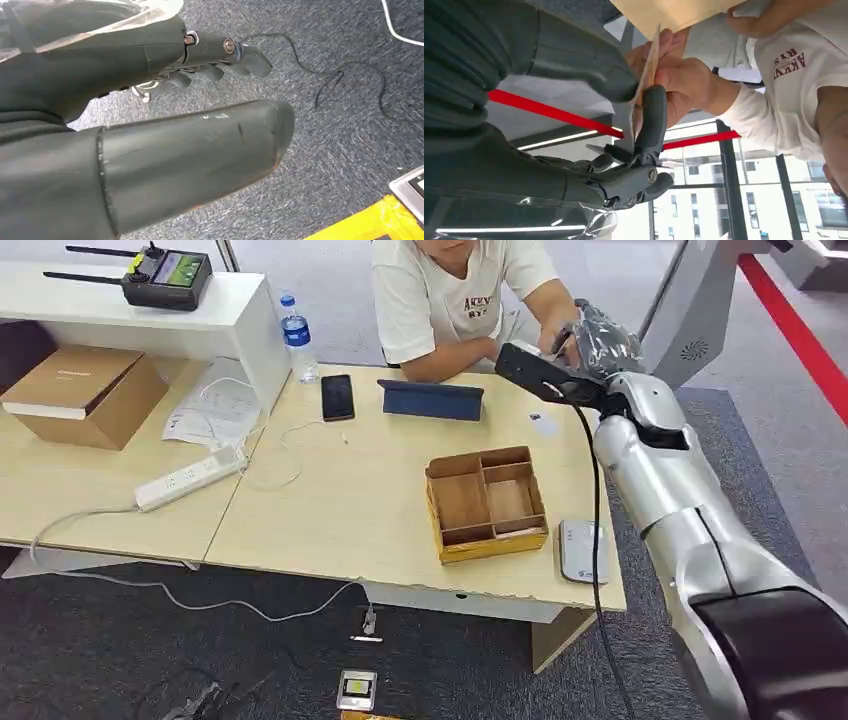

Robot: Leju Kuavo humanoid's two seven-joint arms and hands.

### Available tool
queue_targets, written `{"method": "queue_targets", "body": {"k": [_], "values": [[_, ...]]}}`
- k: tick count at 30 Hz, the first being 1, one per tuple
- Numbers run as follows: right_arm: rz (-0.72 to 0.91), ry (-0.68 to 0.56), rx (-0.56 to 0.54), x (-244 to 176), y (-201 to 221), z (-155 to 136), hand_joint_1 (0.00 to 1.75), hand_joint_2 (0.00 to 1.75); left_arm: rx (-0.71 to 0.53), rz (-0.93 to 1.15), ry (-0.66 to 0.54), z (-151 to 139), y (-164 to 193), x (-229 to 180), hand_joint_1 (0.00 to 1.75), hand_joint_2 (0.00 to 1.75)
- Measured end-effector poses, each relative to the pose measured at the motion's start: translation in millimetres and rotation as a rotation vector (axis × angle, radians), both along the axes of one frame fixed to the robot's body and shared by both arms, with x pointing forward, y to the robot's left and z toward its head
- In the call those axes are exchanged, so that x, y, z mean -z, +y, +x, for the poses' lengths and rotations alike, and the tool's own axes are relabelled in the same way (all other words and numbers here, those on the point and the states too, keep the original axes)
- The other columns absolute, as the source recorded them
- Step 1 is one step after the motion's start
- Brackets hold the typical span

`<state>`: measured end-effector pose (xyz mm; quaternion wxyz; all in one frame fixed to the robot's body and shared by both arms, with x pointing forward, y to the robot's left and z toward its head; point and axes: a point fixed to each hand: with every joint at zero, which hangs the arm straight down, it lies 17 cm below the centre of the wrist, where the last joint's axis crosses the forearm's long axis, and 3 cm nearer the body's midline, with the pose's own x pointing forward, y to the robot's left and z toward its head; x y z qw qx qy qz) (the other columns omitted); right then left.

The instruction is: Pass the card to the sensor for recognition and then transmit it.

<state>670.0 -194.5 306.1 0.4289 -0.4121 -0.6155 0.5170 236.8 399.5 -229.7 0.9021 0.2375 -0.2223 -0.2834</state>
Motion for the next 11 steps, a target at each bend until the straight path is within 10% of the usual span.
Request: {"method": "queue_targets", "body": {"k": [11], "values": [[-0.139, -0.279, -0.080, -49, 15, -5, 0.00, 0.00, -0.016, 0.002, -0.010, -1, 2, -1, 0.00, 0.00]]}}
